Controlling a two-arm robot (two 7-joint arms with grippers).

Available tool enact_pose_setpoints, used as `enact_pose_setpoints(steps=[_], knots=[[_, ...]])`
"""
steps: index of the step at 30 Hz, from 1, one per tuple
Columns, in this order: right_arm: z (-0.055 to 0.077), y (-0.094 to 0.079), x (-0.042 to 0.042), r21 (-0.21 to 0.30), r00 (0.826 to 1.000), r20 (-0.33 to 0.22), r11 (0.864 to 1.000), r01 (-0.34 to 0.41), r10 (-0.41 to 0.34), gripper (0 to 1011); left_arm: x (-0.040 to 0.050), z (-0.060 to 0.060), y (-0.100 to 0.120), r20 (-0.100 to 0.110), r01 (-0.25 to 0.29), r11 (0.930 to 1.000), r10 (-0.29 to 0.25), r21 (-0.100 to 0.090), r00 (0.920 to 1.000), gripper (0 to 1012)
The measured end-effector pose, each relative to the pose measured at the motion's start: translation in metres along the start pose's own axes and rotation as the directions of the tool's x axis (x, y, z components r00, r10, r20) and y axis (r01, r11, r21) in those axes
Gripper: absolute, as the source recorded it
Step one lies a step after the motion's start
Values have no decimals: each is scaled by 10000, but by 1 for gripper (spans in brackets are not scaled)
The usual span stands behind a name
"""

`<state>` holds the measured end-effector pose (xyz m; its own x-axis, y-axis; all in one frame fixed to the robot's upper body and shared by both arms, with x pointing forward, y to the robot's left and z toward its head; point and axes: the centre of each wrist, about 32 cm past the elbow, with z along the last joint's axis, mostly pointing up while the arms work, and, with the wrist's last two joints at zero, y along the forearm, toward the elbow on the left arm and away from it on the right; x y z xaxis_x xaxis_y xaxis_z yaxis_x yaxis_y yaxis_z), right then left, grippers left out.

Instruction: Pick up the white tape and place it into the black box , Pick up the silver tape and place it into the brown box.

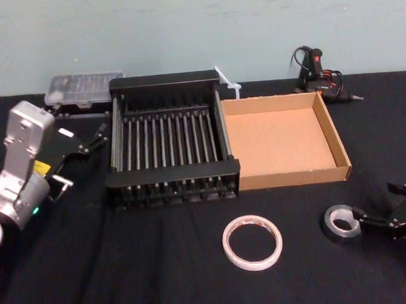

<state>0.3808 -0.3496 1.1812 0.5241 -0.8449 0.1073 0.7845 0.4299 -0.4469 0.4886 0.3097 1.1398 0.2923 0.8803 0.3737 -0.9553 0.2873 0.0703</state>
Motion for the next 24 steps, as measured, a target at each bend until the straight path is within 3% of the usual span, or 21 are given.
enact_pose_setpoints(steps=[24], knots=[[-56,202,31,-539,9980,-603,9983,-202,169,1002,0,0,0,0,0,10000,0,0,10000,1001]])
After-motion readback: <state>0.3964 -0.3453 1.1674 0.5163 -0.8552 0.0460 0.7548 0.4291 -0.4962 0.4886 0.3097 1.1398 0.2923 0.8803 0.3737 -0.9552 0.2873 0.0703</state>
